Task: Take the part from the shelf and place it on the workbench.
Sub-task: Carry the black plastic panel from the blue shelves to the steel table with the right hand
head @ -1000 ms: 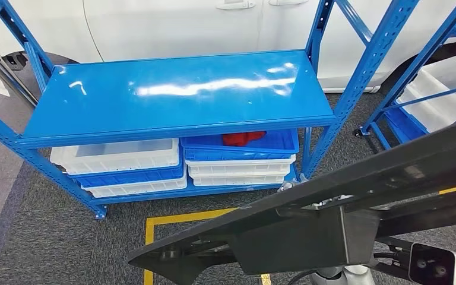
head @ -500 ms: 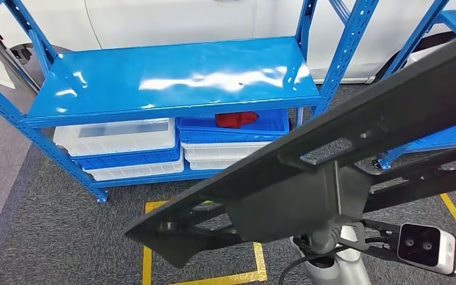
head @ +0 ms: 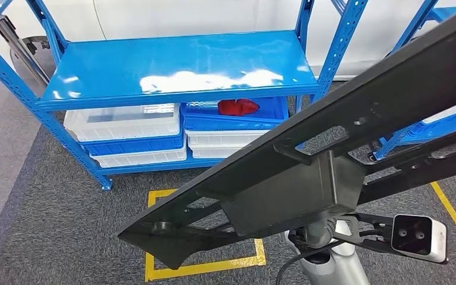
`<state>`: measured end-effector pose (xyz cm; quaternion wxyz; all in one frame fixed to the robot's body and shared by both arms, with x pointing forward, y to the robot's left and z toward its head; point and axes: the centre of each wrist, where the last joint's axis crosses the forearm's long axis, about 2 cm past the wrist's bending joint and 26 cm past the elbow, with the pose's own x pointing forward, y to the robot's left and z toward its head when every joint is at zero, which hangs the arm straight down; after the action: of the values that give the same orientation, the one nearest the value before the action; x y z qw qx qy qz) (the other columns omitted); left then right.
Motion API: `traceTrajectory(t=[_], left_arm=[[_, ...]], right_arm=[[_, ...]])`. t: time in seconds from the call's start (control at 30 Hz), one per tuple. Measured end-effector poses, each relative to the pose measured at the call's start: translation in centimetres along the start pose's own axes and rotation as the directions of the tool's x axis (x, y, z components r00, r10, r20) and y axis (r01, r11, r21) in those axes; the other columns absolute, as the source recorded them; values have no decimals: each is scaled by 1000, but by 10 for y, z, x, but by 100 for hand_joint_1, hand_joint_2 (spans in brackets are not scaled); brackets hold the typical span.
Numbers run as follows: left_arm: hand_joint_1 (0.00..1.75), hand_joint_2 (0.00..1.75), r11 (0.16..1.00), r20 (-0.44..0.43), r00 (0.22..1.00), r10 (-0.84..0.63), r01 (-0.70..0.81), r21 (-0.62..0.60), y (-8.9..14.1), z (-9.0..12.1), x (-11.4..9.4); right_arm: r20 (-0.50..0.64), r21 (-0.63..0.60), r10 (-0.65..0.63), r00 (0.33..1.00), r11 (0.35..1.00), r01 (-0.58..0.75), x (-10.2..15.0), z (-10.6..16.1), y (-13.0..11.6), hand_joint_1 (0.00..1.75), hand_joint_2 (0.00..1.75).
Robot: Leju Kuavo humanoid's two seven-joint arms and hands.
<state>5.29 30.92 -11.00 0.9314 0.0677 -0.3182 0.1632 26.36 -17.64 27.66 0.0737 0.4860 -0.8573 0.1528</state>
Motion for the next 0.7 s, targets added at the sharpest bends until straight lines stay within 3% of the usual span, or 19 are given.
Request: traceTrajectory(t=[0.4,0.7], left_arm=[[0,0,1000,-5,1000,-6,6,-12,1,1,-3],[0,0,1000,3,1000,-3,3,-29,0,1,-1]], right_arm=[[-27,8,9,1000,1000,-9,1,6,-2,175,175],[-93,111,42,995,993,-31,8,11,-7,175,175]])
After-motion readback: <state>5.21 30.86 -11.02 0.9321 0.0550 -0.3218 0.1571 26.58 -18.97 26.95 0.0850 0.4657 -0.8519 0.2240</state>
